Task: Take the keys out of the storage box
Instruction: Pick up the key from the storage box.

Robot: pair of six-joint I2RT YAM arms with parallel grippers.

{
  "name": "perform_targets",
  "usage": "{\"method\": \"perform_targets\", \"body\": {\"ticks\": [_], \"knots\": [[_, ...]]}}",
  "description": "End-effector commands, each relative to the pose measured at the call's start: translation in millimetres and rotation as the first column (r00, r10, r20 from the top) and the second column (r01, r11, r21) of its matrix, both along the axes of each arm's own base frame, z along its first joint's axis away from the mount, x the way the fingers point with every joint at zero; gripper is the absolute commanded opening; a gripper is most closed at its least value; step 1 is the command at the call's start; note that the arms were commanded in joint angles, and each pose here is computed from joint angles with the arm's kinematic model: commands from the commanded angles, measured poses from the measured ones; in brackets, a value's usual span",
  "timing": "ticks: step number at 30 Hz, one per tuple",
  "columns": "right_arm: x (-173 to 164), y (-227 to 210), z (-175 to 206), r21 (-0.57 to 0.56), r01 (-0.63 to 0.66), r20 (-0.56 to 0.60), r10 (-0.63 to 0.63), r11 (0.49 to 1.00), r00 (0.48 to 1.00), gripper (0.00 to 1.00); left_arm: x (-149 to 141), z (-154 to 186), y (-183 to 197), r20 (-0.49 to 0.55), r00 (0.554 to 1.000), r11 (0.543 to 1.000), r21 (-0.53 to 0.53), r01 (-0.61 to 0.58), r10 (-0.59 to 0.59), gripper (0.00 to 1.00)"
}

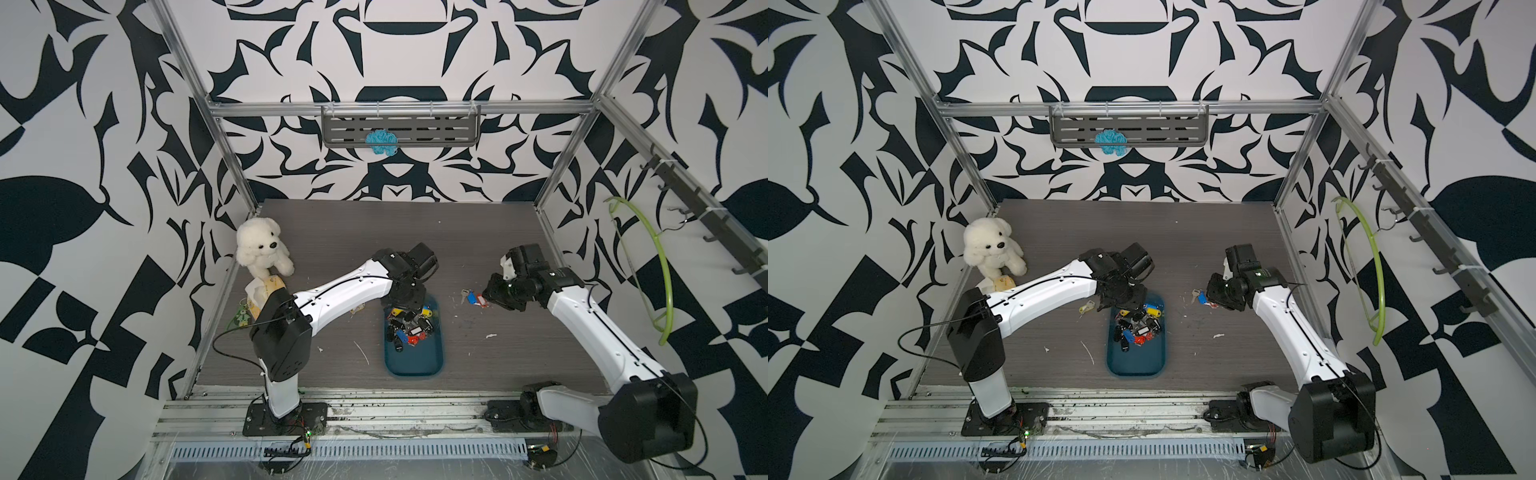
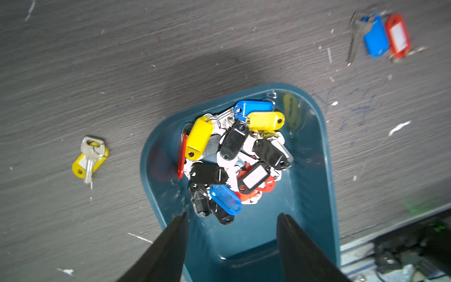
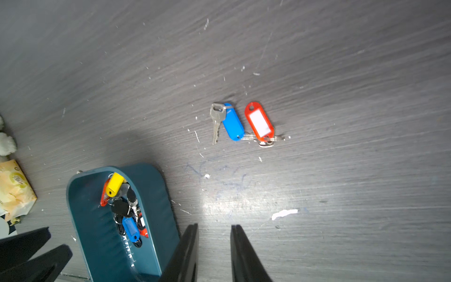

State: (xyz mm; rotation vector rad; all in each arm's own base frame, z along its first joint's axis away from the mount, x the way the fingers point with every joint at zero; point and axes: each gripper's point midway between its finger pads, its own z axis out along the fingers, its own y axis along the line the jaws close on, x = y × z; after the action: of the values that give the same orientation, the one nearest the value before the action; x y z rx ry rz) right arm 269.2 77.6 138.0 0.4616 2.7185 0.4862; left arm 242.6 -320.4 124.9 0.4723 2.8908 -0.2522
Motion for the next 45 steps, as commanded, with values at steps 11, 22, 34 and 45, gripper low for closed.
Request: {"method": "perform_targets", "body": {"ticks": [11,22,34,45], "knots": [[-8,1,-4,0.023,0.009,-0.024,-0.008,1.000,1.000,0.28,-19,-46,-1,-0.146,0.985,0.993,0.066,0.100,-0.089,0.60],[-8,2,-9,0.028,0.013,-0.037,-0.012,1.000,0.999,0.28,-27,-70,-3,-0.213,0.971,0.989,0.081,0.124,-0.105,0.49],[-8,3,-10,0.030,0.010,-0.038,-0.009,1.000,0.999,0.28,-28,-89,-2,-0.251,0.964,0.986,0.115,0.119,-0.087,0.45],[-8,3,-10,0.029,0.008,-0.038,-0.007,1.000,0.999,0.27,-26,-96,-5,-0.260,0.962,0.985,0.128,0.113,-0.077,0.39]]}}
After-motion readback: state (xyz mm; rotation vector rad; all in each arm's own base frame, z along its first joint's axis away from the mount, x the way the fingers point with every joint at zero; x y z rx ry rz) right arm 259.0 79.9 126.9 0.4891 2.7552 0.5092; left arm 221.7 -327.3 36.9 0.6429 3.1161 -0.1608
